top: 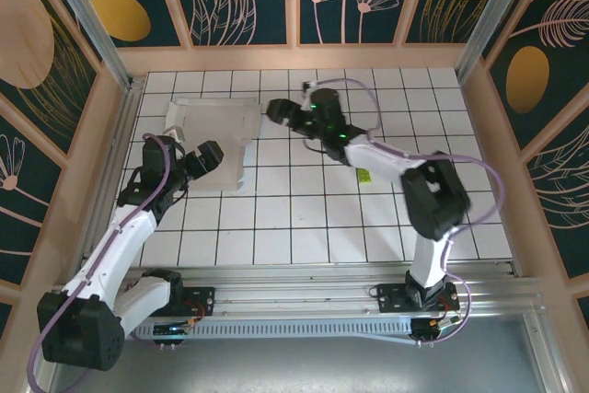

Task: Fold the paper box

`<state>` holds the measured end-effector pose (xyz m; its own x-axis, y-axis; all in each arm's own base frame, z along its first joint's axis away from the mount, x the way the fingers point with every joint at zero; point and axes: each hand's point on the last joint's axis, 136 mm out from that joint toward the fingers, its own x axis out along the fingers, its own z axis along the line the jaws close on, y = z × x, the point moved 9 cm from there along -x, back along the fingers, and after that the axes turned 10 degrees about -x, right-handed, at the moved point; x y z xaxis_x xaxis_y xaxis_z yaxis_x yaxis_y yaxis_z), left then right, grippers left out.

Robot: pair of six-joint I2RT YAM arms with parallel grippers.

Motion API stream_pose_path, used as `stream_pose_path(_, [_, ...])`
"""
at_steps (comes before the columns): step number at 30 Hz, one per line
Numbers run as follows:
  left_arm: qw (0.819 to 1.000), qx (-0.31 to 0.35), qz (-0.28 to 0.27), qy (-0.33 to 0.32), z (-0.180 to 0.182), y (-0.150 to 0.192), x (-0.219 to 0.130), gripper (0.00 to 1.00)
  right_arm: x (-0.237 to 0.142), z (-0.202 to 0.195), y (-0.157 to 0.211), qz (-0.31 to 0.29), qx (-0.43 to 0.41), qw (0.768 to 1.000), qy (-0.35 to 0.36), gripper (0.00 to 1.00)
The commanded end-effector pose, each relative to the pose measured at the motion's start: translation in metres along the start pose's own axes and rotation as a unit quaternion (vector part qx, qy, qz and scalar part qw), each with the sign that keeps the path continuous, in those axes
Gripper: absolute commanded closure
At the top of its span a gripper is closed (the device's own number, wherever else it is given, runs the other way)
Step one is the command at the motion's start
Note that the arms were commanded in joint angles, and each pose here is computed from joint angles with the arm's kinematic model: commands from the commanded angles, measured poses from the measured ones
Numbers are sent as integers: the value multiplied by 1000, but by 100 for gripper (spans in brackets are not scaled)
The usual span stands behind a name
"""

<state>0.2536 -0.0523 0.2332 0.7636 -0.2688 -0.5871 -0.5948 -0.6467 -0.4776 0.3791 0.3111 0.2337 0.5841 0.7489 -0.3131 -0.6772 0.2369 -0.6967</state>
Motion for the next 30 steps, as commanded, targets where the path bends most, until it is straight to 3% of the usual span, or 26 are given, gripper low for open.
stream_pose_path(1, [998, 16, -9, -56, 6, -17, 1, 10, 43, 2, 20, 37, 24, 999, 19, 18])
stream_pose_path(8, [999, 8, -24, -45, 3, -39, 7, 6, 127, -39, 19, 37, -61, 990, 120, 19])
stream_pose_path(11, [998, 4, -33, -47, 6, -37, 5, 5, 149, -51, 15, 43, -72, 989, 123, 20])
stream_pose_path(17, [999, -13, -38, -36, 13, -28, 3, 4, 160, -69, 16, 33, -75, 986, 143, 20])
stream_pose_path(21, [999, -18, -43, -26, 13, -27, 1, 2, 167, -83, 20, 43, -56, 990, 120, 18])
stream_pose_path(30, [999, -17, -46, -14, 6, -32, -1, 1, 177, -93, 25, 58, -57, 994, 79, 26])
